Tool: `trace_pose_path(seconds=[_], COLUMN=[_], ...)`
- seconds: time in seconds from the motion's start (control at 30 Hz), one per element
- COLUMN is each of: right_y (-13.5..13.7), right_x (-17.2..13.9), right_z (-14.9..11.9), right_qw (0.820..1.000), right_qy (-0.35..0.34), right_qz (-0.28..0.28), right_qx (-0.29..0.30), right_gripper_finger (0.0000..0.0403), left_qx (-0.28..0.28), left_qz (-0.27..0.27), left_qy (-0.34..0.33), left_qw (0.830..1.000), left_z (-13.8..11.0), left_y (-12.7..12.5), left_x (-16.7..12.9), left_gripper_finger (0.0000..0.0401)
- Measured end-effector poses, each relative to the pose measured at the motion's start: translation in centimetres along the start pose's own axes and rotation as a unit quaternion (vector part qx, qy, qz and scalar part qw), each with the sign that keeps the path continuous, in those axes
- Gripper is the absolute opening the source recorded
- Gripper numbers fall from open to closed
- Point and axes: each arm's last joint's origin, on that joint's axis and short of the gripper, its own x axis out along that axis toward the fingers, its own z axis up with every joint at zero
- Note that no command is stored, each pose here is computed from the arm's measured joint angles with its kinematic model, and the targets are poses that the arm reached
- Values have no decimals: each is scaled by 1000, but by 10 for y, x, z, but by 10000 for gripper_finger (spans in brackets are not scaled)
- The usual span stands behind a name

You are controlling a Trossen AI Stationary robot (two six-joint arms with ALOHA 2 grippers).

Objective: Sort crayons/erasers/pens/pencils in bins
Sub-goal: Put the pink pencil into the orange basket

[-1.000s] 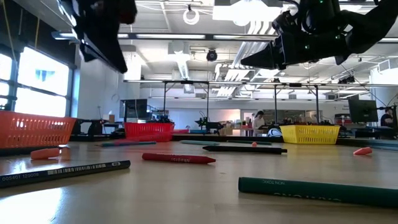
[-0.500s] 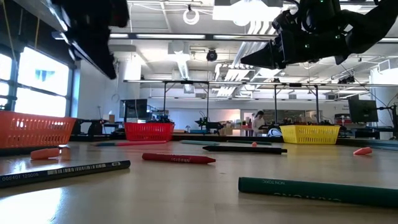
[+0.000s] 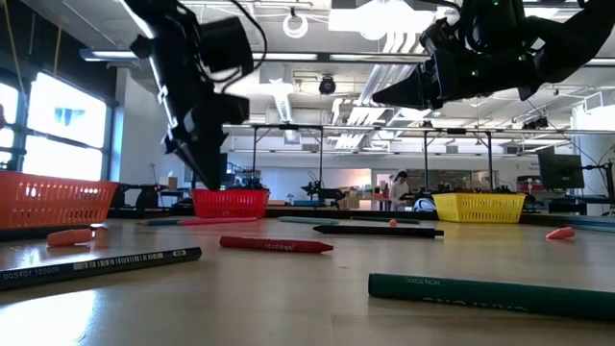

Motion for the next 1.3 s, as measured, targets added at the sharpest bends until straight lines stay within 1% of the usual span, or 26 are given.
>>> trace_pose_path(seconds=[0.1, 0.17, 0.3, 0.5, 0.63, 0.8, 1.0, 1.2, 1.3], right_y=[0, 0, 0, 0, 0, 0, 0, 0, 0], right_x=[0, 0, 0, 0, 0, 0, 0, 0, 0], right_z=[0, 0, 0, 0, 0, 0, 0, 0, 0], right_qw=[1000, 1000, 1000, 1000, 1000, 1000, 1000, 1000, 1000], right_qy=[0, 0, 0, 0, 0, 0, 0, 1, 1], right_qz=[0, 0, 0, 0, 0, 0, 0, 0, 0], right_qx=[-1, -4, -4, -4, -4, -4, -4, -4, -4], right_gripper_finger=[0, 0, 0, 0, 0, 0, 0, 0, 0], left_qx=[8, 6, -4, -32, -32, -32, -47, -47, -36], left_qz=[-4, -11, -13, -9, -1, 27, 64, 61, 58], left_qy=[6, -4, -8, 14, 27, 30, 34, 49, 50], left_qw=[1000, 1000, 1000, 999, 999, 999, 996, 996, 996], left_z=[5, 9, 14, 14, 12, 11, 11, 10, 10], left_y=[5, 7, 17, 30, 30, 32, 39, 40, 39], left_x=[12, 18, 21, 21, 25, 30, 37, 48, 48], left_gripper_finger=[70, 86, 109, 123, 134, 150, 150, 138, 128])
